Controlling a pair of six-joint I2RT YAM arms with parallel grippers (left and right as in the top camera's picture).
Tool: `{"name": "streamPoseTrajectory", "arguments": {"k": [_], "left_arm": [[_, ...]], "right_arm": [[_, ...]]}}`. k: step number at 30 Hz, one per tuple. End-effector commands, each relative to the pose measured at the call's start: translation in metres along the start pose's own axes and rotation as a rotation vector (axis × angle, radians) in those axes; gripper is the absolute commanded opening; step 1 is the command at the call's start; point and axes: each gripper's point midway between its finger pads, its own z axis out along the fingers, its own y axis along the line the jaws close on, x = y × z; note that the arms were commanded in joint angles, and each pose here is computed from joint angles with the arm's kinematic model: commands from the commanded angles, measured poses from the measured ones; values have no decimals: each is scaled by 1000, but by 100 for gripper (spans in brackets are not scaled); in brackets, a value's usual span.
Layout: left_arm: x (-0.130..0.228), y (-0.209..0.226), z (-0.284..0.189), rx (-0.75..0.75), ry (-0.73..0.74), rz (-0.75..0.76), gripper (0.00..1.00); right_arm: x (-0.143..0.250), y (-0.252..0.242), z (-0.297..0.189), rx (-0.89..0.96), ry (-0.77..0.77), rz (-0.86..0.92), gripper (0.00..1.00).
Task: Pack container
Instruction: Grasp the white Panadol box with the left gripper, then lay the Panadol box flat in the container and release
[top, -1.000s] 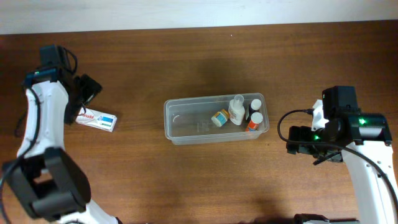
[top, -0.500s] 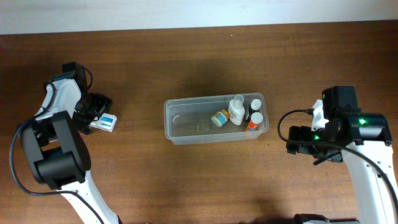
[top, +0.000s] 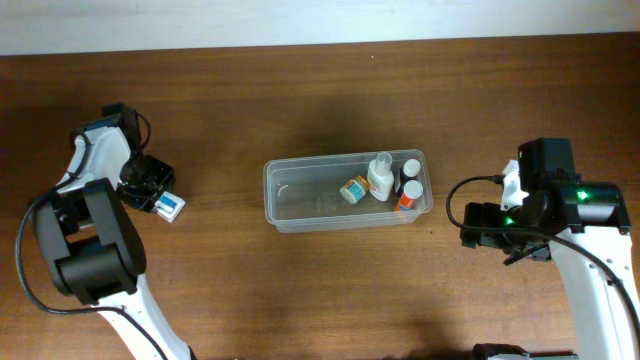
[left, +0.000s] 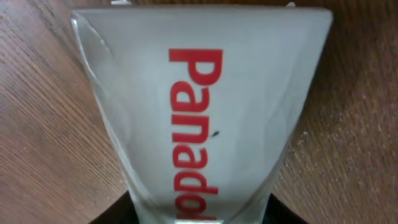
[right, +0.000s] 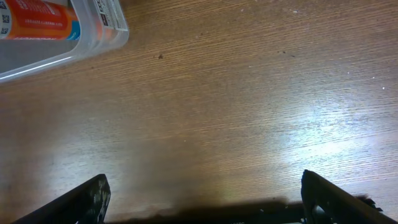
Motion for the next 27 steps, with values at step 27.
{"name": "streamPoseTrajectory", "arguments": {"k": [27], "left_arm": [[290, -136, -136, 243, -378, 2041, 50]], "right_arm": [[-1, 1, -1, -6, -6, 3, 89]]}}
